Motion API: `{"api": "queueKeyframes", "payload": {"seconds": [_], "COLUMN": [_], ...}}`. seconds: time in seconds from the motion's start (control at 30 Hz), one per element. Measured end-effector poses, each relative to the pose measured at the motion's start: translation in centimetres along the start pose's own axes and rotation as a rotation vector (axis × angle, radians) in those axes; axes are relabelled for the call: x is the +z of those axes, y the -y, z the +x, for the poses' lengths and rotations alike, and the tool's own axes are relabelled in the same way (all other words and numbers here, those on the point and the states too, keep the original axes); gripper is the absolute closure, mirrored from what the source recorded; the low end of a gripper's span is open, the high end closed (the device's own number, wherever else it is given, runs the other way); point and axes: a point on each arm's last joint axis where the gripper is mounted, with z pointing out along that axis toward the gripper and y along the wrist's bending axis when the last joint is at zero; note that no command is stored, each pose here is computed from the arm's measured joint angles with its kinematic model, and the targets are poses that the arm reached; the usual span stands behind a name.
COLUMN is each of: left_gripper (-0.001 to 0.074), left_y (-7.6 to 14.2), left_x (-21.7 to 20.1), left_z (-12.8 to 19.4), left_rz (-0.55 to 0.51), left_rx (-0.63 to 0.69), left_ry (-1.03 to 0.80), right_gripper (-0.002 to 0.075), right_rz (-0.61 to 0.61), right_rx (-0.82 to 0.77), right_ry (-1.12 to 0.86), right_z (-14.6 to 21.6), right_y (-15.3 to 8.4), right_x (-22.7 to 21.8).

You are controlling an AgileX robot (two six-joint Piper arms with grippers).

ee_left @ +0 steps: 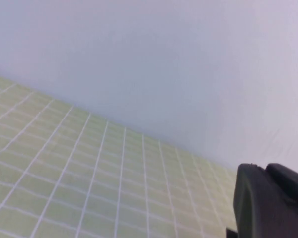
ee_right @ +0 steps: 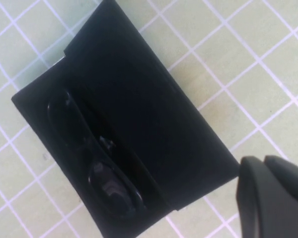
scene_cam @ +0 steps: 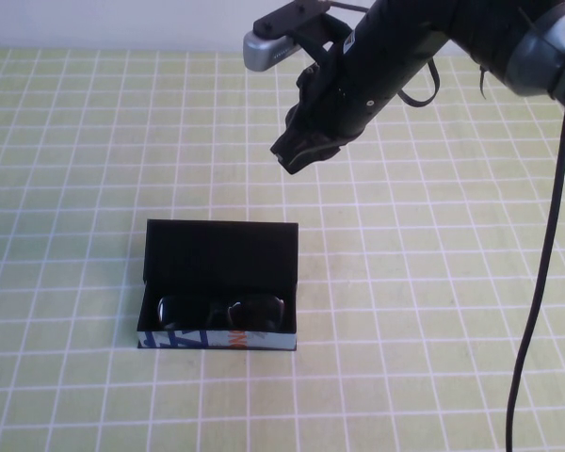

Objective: Return glasses to glasses case
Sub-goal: Close the glasses case

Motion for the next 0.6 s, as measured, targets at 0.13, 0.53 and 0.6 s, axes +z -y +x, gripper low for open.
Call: {"api": "queueKeyframes", "payload": {"seconds": [0.13, 0.53, 0.6], "left_gripper": [0.0737, 0.0737, 0.0737], "left_y": [0.1, 2.0, 3.1], "left_x": [0.0, 1.9, 2.9], "left_z": [-0.4, -1.2, -2.0], "left_rz": [0.013, -0.065, -0.033], "left_rx": [-0.070, -0.108, -0.057], "left_ry": [0.048, -0.518, -0.652], "right_gripper": [0.0737, 0.0737, 0.0737], "right_rz": [-0.009, -0.031, -0.033], "right_rx": [0.005, 0.056, 0.060], "right_ry": [0.004, 0.005, -0.001], "right_z": [0.0, 0.0, 0.0], "right_y": [-0.1, -0.1, 0.0], "right_x": [0.0, 0.5, 0.8]}}
